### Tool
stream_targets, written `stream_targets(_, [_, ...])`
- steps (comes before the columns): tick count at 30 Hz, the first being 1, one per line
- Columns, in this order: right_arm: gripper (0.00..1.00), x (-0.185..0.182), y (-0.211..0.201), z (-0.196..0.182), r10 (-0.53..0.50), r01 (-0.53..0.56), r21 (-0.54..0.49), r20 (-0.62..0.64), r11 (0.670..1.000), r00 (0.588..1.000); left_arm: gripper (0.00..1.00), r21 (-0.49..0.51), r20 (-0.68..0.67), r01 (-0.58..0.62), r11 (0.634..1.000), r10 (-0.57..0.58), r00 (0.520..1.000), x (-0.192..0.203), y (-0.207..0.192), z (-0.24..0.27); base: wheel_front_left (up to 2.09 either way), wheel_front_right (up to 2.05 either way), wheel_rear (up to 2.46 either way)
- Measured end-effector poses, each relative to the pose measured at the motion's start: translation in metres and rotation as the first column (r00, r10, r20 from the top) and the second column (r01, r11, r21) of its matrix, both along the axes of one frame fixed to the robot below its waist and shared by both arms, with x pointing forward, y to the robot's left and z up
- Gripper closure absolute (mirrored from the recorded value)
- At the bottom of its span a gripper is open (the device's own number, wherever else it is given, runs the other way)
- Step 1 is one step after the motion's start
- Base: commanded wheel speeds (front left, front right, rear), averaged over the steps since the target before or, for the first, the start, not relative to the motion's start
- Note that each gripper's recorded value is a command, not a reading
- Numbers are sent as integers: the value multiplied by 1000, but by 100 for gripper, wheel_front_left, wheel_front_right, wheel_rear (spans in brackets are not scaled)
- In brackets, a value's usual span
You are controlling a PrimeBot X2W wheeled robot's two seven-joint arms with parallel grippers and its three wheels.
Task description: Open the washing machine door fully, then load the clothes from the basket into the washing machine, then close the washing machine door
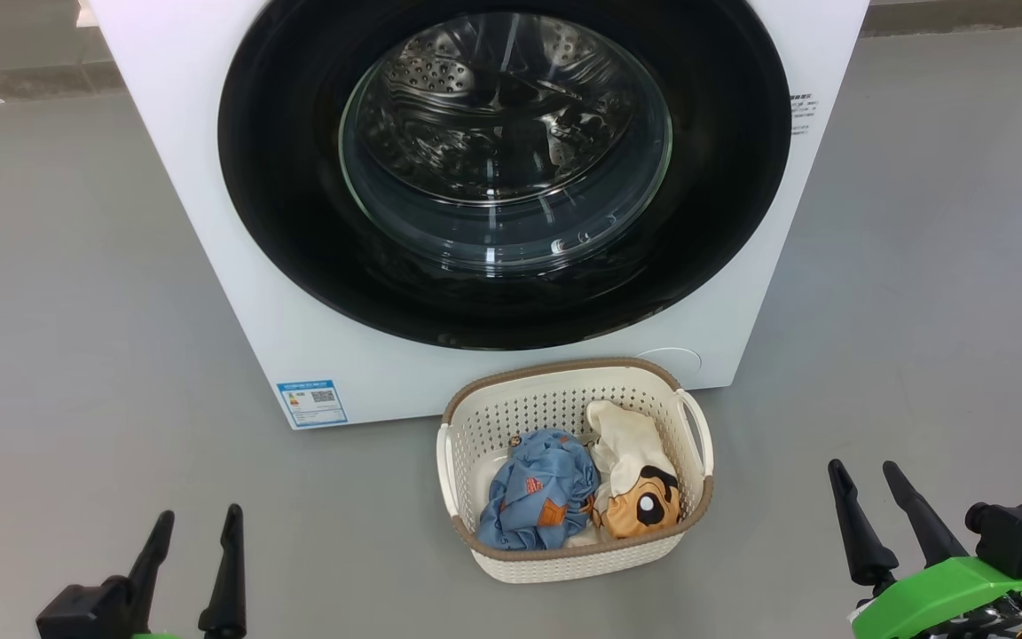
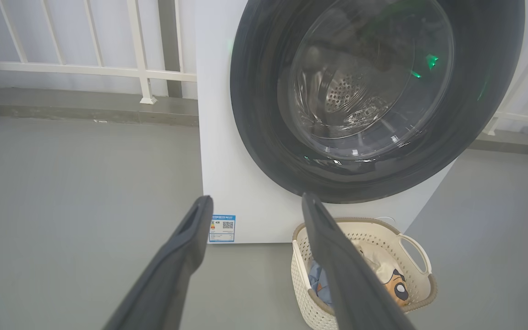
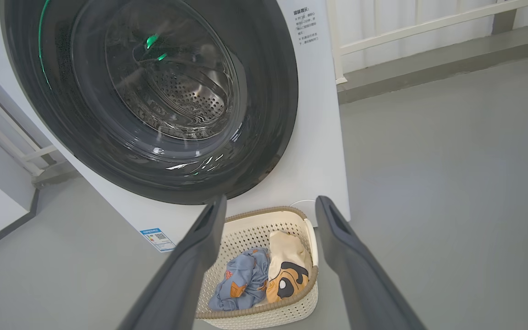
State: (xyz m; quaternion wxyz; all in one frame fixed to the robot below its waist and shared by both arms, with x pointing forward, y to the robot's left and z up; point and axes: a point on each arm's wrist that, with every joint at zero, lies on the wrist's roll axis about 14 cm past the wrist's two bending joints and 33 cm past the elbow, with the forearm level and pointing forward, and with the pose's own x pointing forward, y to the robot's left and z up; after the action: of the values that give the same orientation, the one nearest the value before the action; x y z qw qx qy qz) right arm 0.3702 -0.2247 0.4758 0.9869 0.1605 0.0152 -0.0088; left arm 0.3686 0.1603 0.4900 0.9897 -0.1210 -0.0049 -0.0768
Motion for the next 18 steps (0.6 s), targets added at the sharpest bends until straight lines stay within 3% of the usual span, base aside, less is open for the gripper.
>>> stream_targets(18, [0,1,0,0,7,-7,-23,1,1000,1000,0,0,-25,-19,1000,19,999,-2,6,-8,0,0,0])
